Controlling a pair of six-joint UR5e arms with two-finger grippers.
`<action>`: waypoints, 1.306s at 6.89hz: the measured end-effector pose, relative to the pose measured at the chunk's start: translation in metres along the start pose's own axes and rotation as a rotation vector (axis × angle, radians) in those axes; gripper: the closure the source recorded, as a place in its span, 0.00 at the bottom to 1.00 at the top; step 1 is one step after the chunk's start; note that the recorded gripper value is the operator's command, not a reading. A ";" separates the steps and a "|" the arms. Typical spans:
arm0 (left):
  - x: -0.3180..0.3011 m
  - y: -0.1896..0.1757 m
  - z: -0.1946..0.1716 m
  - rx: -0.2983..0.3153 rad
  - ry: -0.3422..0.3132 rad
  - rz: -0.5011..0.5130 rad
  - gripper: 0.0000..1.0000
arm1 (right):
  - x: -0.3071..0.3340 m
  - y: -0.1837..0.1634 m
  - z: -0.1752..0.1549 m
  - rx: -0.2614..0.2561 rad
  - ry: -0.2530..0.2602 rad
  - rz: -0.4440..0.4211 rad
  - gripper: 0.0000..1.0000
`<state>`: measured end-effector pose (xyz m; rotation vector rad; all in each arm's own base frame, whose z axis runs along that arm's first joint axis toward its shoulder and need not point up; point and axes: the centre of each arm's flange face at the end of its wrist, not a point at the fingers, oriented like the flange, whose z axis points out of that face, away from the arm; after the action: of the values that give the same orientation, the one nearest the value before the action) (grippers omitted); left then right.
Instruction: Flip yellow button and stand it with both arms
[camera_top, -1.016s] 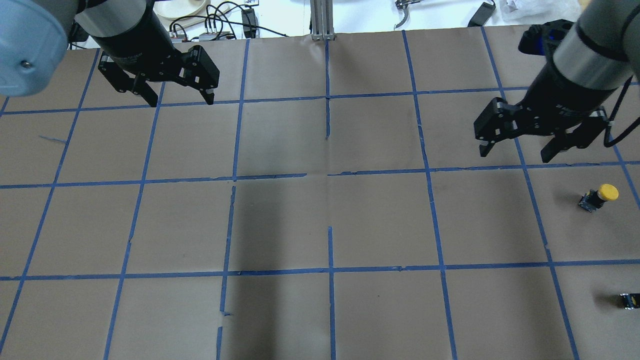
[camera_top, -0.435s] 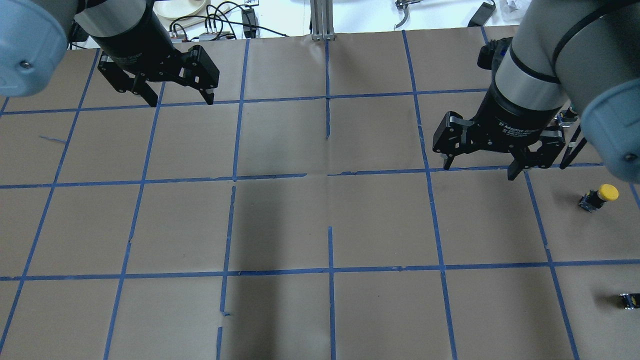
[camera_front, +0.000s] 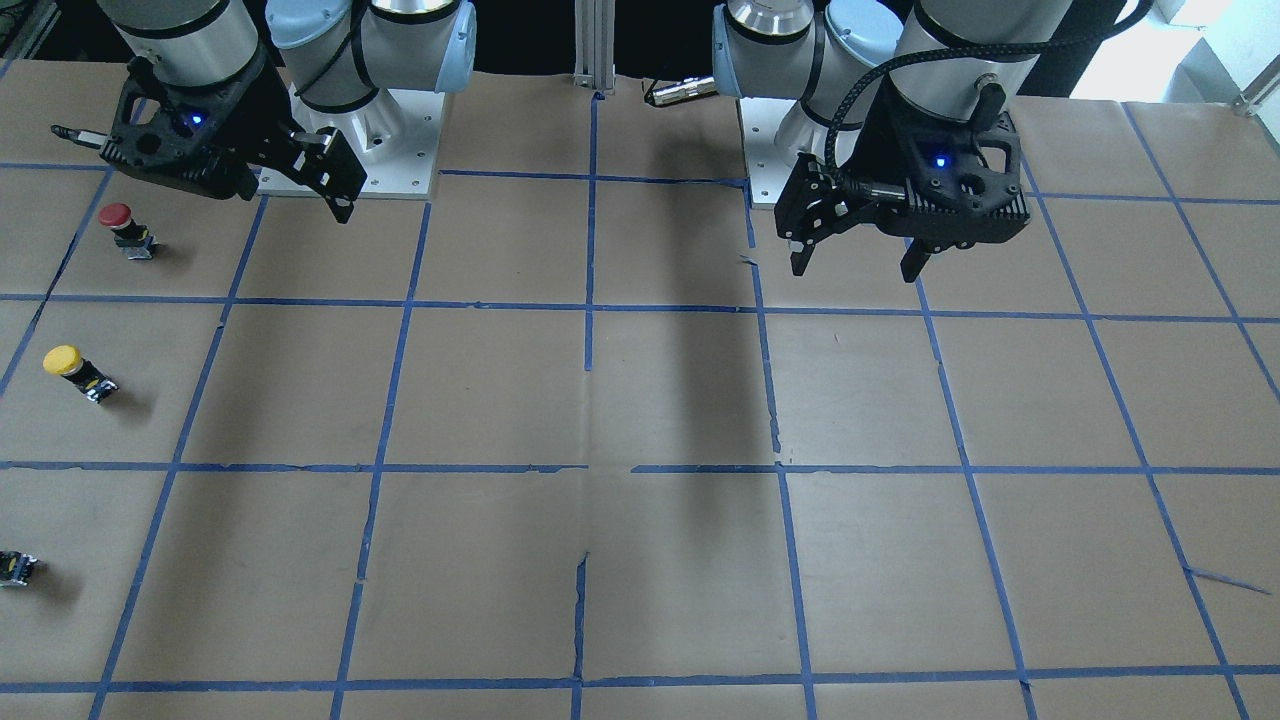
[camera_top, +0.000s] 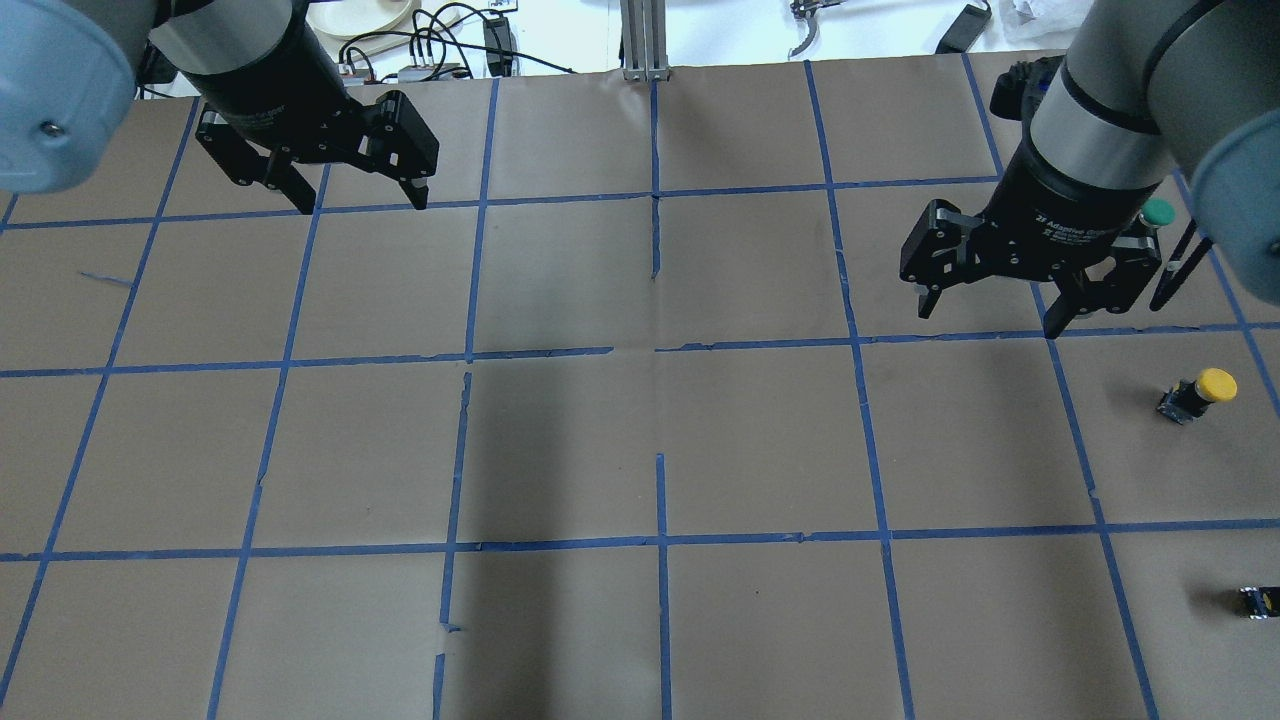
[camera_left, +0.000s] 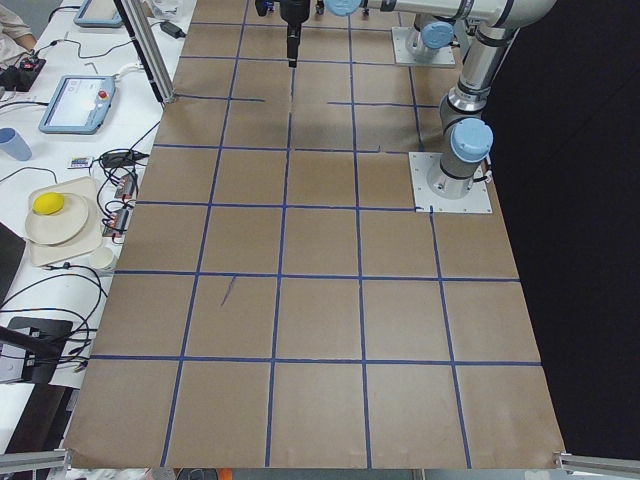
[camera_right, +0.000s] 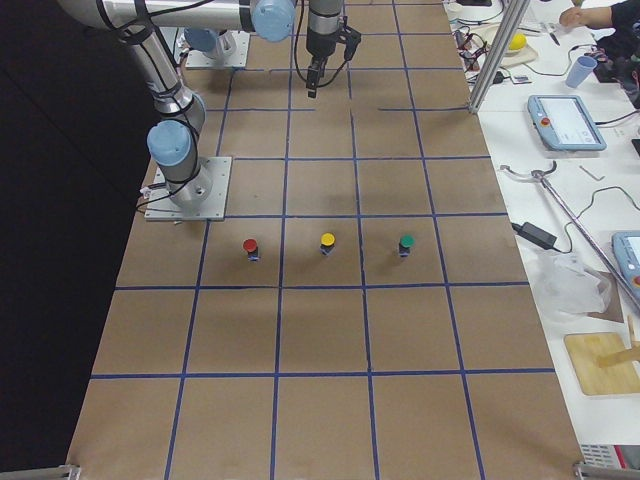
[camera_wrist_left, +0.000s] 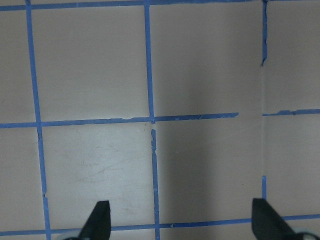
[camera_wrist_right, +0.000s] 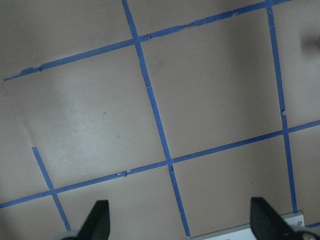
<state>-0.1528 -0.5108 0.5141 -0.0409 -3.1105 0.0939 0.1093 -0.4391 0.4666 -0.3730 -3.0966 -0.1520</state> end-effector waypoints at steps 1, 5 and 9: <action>0.000 0.000 0.000 0.000 -0.001 0.000 0.00 | 0.003 -0.004 0.002 -0.003 0.005 -0.010 0.00; 0.001 0.001 -0.001 0.000 -0.001 0.000 0.00 | 0.004 -0.002 0.009 -0.023 0.002 -0.006 0.00; 0.001 0.003 -0.001 -0.005 -0.003 0.000 0.00 | 0.004 -0.002 0.010 -0.028 0.002 -0.002 0.00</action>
<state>-0.1531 -0.5077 0.5155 -0.0407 -3.1136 0.0869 0.1053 -0.4394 0.4568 -0.3707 -3.0956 -0.1953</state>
